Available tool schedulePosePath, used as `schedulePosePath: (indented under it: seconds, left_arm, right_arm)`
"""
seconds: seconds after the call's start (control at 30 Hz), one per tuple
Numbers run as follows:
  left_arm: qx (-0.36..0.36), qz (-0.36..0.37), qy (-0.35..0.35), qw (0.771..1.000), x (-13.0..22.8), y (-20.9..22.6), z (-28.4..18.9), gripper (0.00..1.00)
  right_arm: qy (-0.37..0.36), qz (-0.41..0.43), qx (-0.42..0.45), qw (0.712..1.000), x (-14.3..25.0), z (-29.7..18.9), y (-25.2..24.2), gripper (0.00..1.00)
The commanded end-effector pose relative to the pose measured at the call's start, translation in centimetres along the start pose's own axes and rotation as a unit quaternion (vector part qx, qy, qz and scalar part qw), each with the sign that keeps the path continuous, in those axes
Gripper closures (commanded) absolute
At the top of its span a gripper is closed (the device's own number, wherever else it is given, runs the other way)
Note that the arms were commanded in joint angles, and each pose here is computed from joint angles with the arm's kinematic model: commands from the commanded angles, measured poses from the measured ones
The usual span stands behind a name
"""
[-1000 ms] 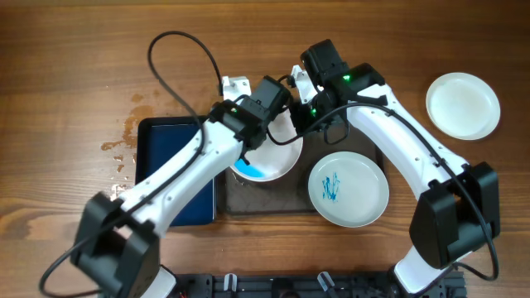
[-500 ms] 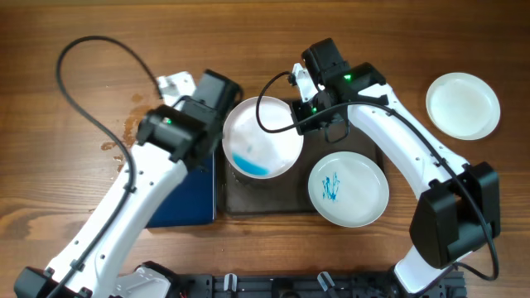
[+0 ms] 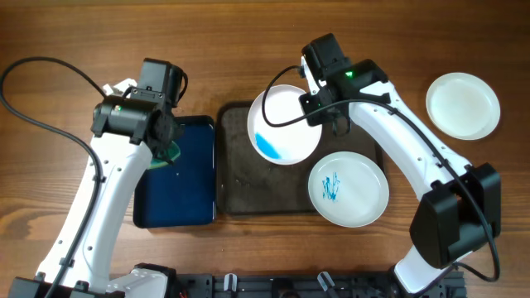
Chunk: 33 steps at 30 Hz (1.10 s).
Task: Clean dirty plates on tray and stack at the side
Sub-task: 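Move the sponge back left to the water tray with the left gripper, then lift the plate with the right gripper and tilt it over the blue tray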
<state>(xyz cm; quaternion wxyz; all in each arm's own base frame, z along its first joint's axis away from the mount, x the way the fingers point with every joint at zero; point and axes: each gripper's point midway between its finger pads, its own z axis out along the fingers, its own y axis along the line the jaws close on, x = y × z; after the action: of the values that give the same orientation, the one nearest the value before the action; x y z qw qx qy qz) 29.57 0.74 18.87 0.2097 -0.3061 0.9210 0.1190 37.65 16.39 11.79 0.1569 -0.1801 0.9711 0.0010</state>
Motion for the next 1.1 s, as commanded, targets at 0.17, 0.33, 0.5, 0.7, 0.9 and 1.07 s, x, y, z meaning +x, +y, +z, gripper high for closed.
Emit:
schedulePosePath:
  seconds: [0.17, 0.33, 0.5, 0.7, 0.9, 1.07]
  left_arm:
    - [0.022, -0.015, -0.01, 1.0, -0.7, -0.5, -0.7, 0.96]
    - [0.055, 0.001, -0.015, 0.998, -1.2, -1.9, -0.9, 0.96]
    - [0.069, -0.02, -0.031, 0.997, -2.6, -2.2, -0.7, 0.96]
    - [0.055, -0.051, -0.027, 0.997, -4.4, 0.4, 0.5, 0.96]
    - [0.06, -0.093, -0.005, 0.994, -5.8, 3.5, 1.8, 0.96]
    - [0.061, -0.124, -0.014, 0.99, -6.6, 5.5, 1.4, 0.96]
  right_arm:
    - [-0.041, -0.002, 0.007, 0.999, -2.0, -2.0, -0.4, 0.96]
    - [-0.048, -0.004, -0.151, 0.987, -2.5, -2.9, 5.0, 0.95]
    - [-0.06, -0.002, -0.225, 0.972, -3.2, -4.0, 8.4, 0.96]
    - [-0.076, -0.023, -0.23, 0.97, -3.5, -4.5, 11.4, 0.95]
    - [-0.099, -0.043, -0.217, 0.97, -4.5, -5.4, 13.4, 0.95]
    - [-0.107, -0.061, -0.224, 0.967, -6.0, -5.4, 15.8, 0.96]
